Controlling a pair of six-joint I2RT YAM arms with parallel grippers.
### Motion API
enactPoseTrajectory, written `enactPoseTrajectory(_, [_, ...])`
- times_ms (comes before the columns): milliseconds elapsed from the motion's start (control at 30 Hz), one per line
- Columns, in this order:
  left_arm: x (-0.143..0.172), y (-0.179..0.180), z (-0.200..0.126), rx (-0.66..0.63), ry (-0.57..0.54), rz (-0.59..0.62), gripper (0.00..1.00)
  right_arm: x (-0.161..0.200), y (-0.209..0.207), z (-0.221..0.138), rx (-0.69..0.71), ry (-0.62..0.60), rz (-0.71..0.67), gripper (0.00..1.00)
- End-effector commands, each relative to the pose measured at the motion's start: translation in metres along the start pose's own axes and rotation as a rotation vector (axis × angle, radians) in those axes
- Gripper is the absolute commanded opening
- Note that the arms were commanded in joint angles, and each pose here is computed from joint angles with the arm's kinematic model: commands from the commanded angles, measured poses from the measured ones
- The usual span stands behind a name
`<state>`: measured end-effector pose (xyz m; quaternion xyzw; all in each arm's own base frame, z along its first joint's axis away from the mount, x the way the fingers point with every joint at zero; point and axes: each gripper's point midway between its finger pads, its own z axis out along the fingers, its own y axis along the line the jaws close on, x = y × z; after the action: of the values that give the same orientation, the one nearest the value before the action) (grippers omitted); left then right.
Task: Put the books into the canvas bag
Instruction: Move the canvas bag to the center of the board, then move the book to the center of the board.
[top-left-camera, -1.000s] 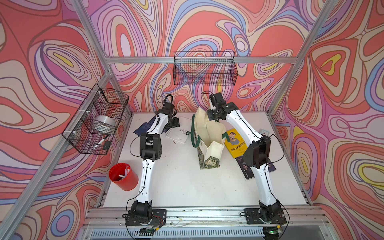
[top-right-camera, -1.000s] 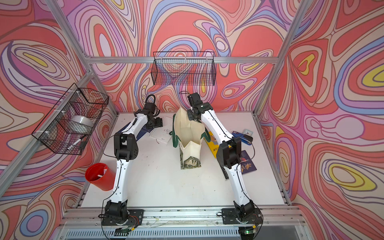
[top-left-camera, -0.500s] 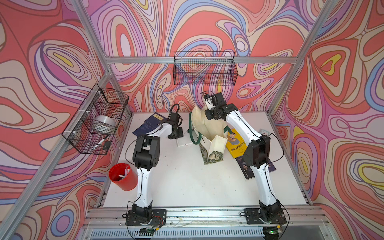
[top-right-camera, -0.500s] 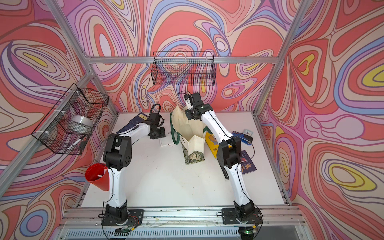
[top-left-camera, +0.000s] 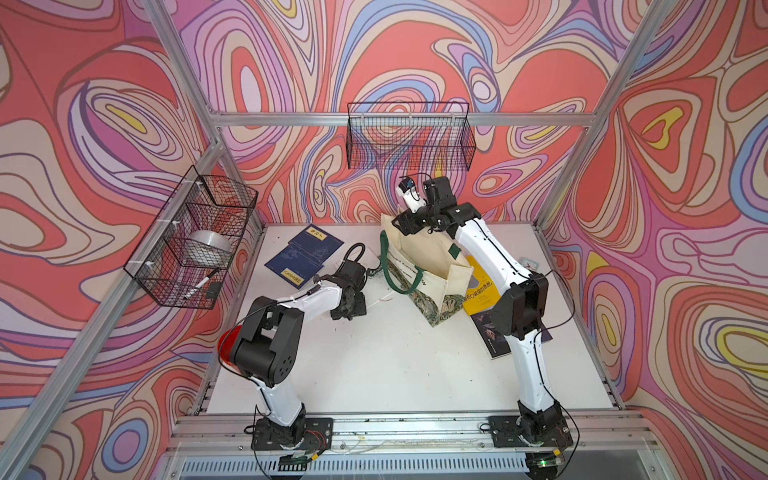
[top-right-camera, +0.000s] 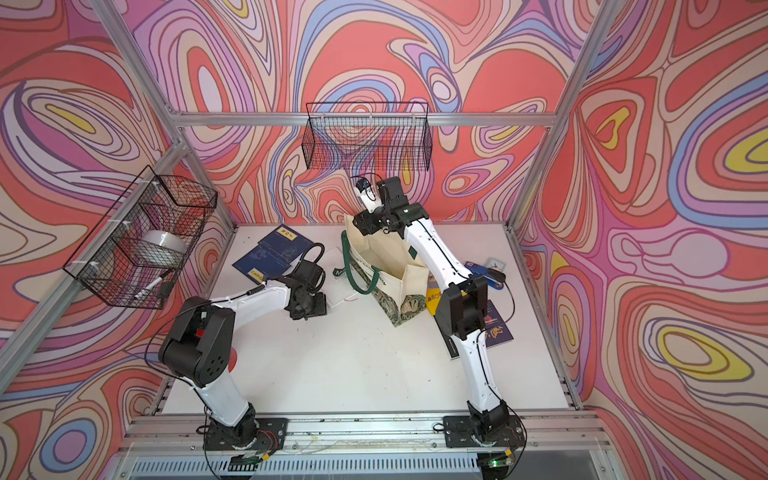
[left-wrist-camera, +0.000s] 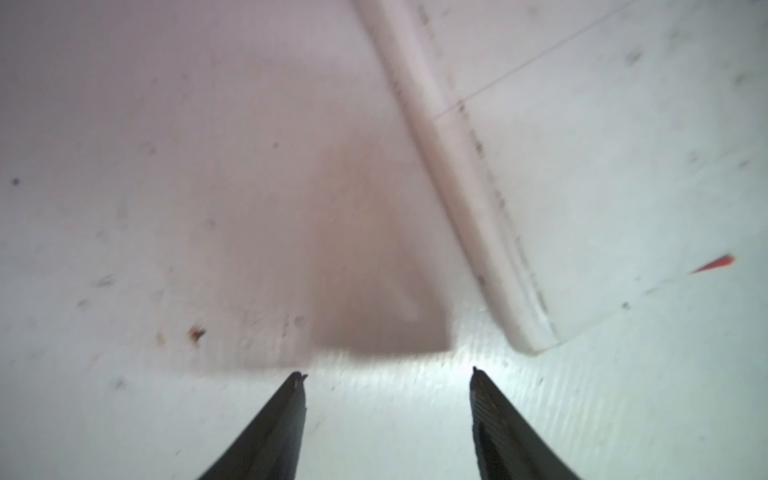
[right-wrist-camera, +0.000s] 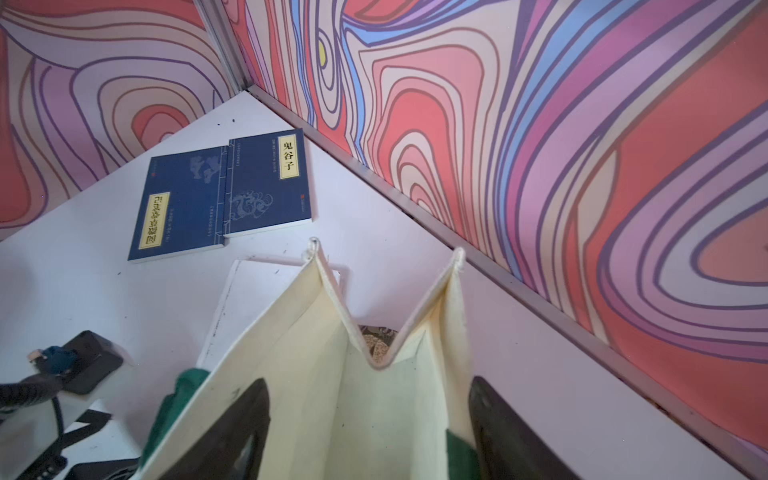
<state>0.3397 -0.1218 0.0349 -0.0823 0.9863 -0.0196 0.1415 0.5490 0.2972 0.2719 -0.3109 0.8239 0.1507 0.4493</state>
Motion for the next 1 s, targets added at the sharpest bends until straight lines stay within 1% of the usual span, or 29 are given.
enactPoseTrajectory(0, [-0.011, 0.014, -0.034, -0.047, -0.006, 0.026, 0.71, -0.024, -0.023, -0.056, 0.182, -0.035, 0.061, 0.79])
enactPoseTrajectory(100, [-0.039, 0.004, -0.060, 0.052, -0.065, 0.025, 0.74, -0.014, -0.041, -0.096, 0.337, -0.001, 0.128, 0.81])
enactPoseTrajectory(200, [-0.073, -0.005, -0.074, 0.132, -0.118, 0.035, 0.79, 0.011, -0.046, -0.131, 0.428, 0.039, 0.198, 0.81])
enactPoseTrajectory(233, [-0.084, -0.004, -0.073, 0.130, -0.120, 0.033, 0.79, 0.020, -0.042, -0.140, 0.425, 0.049, 0.216, 0.80])
enactPoseTrajectory(267, [-0.096, -0.002, -0.070, 0.125, -0.112, 0.024, 0.79, 0.029, -0.032, -0.149, 0.383, 0.049, 0.229, 0.77])
enactPoseTrajectory(333, [-0.117, 0.000, -0.060, 0.131, -0.084, -0.013, 0.76, 0.046, -0.006, -0.160, 0.312, 0.045, 0.245, 0.72])
enactPoseTrajectory(433, [-0.151, -0.009, -0.036, 0.155, -0.070, -0.048, 0.70, 0.056, 0.051, -0.165, 0.240, 0.036, 0.171, 0.71])
enactPoseTrajectory(500, [-0.178, -0.015, -0.019, 0.137, -0.089, -0.053, 0.69, 0.053, 0.090, -0.159, 0.204, 0.039, 0.105, 0.70])
enactPoseTrajectory(567, [-0.204, -0.020, -0.004, 0.115, -0.108, -0.064, 0.68, 0.048, 0.121, -0.146, 0.152, 0.035, 0.078, 0.68])
enactPoseTrajectory(667, [-0.237, -0.029, 0.015, 0.112, -0.146, -0.088, 0.68, 0.047, 0.166, -0.121, 0.060, 0.027, 0.058, 0.65])
enactPoseTrajectory(733, [-0.253, -0.033, 0.024, 0.110, -0.177, -0.102, 0.69, 0.055, 0.188, -0.100, 0.013, 0.038, 0.067, 0.64])
enactPoseTrajectory(800, [-0.261, -0.036, 0.038, 0.118, -0.196, -0.108, 0.71, 0.070, 0.200, -0.076, -0.009, 0.063, 0.094, 0.62])
enactPoseTrajectory(833, [-0.263, -0.037, 0.045, 0.126, -0.202, -0.114, 0.72, 0.084, 0.204, -0.057, -0.009, 0.094, 0.106, 0.62])
enactPoseTrajectory(967, [-0.257, -0.048, 0.072, 0.185, -0.166, -0.110, 0.71, 0.113, 0.201, -0.011, 0.059, 0.173, 0.107, 0.62])
